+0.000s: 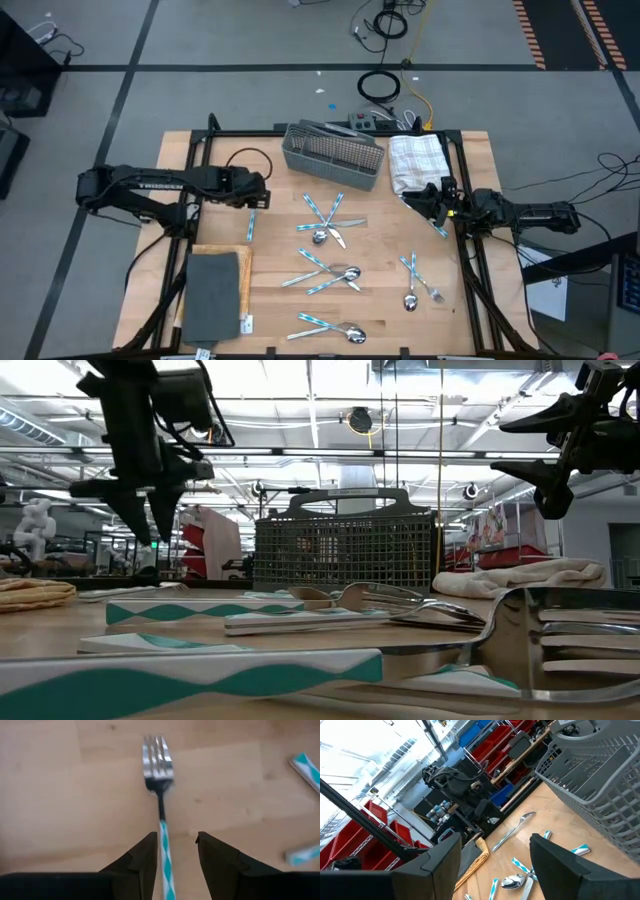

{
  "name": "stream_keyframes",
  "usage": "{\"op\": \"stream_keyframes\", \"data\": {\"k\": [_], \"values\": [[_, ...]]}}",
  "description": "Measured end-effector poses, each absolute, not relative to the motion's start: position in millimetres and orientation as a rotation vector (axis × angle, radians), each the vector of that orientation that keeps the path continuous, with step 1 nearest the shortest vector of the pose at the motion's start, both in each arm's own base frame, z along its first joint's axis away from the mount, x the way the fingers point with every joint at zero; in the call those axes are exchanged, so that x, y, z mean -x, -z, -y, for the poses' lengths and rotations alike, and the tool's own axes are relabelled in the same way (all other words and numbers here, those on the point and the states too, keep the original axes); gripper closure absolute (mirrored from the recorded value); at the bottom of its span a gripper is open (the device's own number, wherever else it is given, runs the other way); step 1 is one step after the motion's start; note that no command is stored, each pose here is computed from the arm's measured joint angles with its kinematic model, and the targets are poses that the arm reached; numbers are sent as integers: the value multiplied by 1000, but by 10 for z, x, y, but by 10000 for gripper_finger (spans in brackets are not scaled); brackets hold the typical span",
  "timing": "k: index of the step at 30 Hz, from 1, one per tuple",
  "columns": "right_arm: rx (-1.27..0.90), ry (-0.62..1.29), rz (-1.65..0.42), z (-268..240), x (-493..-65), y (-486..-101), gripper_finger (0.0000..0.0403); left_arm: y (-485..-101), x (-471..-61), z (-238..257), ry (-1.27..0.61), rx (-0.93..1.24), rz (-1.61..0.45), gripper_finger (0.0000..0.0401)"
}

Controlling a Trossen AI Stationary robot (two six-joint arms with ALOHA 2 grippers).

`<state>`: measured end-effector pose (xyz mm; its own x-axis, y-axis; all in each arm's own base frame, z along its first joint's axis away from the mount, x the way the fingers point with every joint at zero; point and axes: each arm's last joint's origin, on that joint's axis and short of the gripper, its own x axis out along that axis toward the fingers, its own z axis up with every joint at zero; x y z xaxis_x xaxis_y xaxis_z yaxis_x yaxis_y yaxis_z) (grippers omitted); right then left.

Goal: Sort silverware
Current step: Put the fork into the silverware basket

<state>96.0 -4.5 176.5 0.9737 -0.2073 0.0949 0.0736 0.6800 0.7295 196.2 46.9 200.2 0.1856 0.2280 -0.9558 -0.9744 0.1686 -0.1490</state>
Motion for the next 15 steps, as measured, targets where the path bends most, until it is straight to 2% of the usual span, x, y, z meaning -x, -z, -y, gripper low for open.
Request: {"op": "stream_keyframes", "data": {"k": [15], "values": [[-809,157,181,46,-959,-1770,181,-1681,-2096,-710,-1050,991,-1096,255]]}}
